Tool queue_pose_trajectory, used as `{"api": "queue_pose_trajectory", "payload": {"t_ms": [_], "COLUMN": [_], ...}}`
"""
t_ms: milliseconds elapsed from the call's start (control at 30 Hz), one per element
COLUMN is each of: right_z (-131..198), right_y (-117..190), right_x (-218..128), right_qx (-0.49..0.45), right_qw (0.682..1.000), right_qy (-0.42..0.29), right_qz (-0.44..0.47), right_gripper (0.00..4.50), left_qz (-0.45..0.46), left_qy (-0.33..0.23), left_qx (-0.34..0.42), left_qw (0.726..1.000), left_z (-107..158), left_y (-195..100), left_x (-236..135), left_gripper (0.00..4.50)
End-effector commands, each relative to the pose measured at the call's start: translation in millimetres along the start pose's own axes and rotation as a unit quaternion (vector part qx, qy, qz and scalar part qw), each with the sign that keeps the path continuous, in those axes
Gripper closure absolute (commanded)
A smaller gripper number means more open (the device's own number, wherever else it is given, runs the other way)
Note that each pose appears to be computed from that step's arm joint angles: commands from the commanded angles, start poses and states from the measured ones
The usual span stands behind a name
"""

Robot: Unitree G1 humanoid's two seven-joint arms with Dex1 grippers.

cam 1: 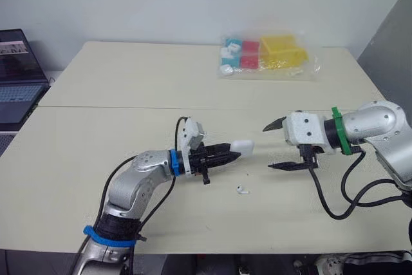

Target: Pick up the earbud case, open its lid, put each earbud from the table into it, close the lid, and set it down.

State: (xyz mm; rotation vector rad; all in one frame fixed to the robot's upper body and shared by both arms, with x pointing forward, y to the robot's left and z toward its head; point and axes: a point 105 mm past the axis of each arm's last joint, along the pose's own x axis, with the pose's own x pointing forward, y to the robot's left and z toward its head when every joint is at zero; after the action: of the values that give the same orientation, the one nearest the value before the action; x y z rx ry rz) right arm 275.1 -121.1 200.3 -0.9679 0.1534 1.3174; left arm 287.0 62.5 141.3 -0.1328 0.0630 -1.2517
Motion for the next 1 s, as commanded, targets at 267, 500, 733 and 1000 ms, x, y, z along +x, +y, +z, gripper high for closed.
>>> {"api": "queue_pose_trajectory", "payload": {"t_ms": [267,500,733,1000], "right_z": [19.1,20.5,24.1,27.2], "right_y": [-5.9,-19.5,-29.0,-35.3], "right_x": [-2.5,11.3,18.4,18.2], "right_qx": [0.007,0.01,0.011,0.014], "right_qw": [0.996,0.996,0.995,0.995], "right_qy": [-0.062,-0.053,-0.055,-0.058], "right_qz": [-0.058,-0.074,-0.077,-0.084], "right_gripper": [0.0,0.0,0.0,0.0], "left_qz": [0.008,-0.018,-0.038,-0.043], "left_qy": [-0.022,-0.017,-0.006,0.001], "left_qx": [0.095,0.122,0.136,0.152], "left_qw": [0.995,0.992,0.99,0.987], "left_z": [12.4,12.6,8.2,5.2], "left_y": [-4.2,-11.1,-18.7,-18.5], "left_x": [-0.1,3.8,4.9,5.4], "left_gripper": [3.72,3.72,3.72,3.72]}}
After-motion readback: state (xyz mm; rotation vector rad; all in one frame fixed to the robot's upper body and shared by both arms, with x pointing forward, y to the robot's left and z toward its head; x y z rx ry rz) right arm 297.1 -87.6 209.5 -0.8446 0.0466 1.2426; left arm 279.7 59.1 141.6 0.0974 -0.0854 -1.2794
